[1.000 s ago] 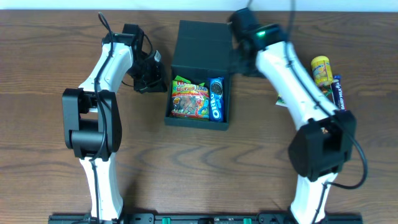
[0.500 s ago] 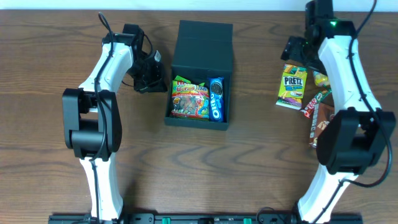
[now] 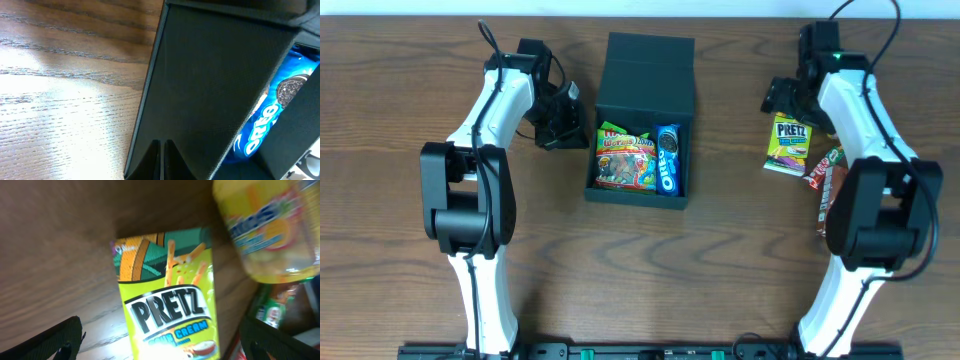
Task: Pack container
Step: 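Move the right gripper back to the green Pretz box, then grasp the green Pretz box with the right gripper and lift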
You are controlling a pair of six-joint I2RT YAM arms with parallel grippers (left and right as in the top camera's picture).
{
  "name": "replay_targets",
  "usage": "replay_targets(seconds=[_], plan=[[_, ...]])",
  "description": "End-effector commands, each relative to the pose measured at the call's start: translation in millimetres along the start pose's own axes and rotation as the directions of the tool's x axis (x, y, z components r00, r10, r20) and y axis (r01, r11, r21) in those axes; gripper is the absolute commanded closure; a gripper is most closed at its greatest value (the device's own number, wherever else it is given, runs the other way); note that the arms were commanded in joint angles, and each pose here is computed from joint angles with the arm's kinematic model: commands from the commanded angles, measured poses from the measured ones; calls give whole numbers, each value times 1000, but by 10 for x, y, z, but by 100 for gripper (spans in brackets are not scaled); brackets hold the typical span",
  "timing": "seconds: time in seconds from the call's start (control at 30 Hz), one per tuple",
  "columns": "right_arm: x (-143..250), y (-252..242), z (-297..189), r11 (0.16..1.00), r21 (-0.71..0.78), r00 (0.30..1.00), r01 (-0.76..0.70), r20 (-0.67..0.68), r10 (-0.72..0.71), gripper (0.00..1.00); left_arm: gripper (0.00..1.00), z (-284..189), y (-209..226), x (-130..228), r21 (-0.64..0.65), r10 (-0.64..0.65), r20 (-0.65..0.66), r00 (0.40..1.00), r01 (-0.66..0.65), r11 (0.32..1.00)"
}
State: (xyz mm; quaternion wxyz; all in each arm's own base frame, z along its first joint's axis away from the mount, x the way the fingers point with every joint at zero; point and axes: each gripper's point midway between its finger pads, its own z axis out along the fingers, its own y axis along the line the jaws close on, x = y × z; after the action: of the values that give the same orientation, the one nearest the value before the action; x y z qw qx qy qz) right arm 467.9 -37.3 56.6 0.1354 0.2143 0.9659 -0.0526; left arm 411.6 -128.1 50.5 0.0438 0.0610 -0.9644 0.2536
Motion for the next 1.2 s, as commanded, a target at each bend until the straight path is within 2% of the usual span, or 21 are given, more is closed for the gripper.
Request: replay_targets(seconds=[0.0,0.43,0.6,0.93,1.0,1.17], plan=[[141,-16,214,1000,16,998,-26,-54,27,1,94,-28,-15,26,-6,7,2,1000,-7,1000],[158,-75,528,995,30,992,-94,-79,96,1,94,-29,7,123,-15,-24,-35,999,23,1000],[196,-118,622,991,-24,982,-135,-134,131,1,94,-30,11,140,-17,-43,-41,998,42,999],[190,-115,625,993,-32,985,-117,-133,111,1,94,-30,10,139,-17,-42,-41,998,42,999],[197,-103,623,993,-32,985,-112,-134,107,4,94,-30,10,139,-17,-42,-41,998,42,999],[223,-39,613,995,-37,987,-92,-135,86,19,94,-30,9,140,-17,-43,-41,998,42,999]])
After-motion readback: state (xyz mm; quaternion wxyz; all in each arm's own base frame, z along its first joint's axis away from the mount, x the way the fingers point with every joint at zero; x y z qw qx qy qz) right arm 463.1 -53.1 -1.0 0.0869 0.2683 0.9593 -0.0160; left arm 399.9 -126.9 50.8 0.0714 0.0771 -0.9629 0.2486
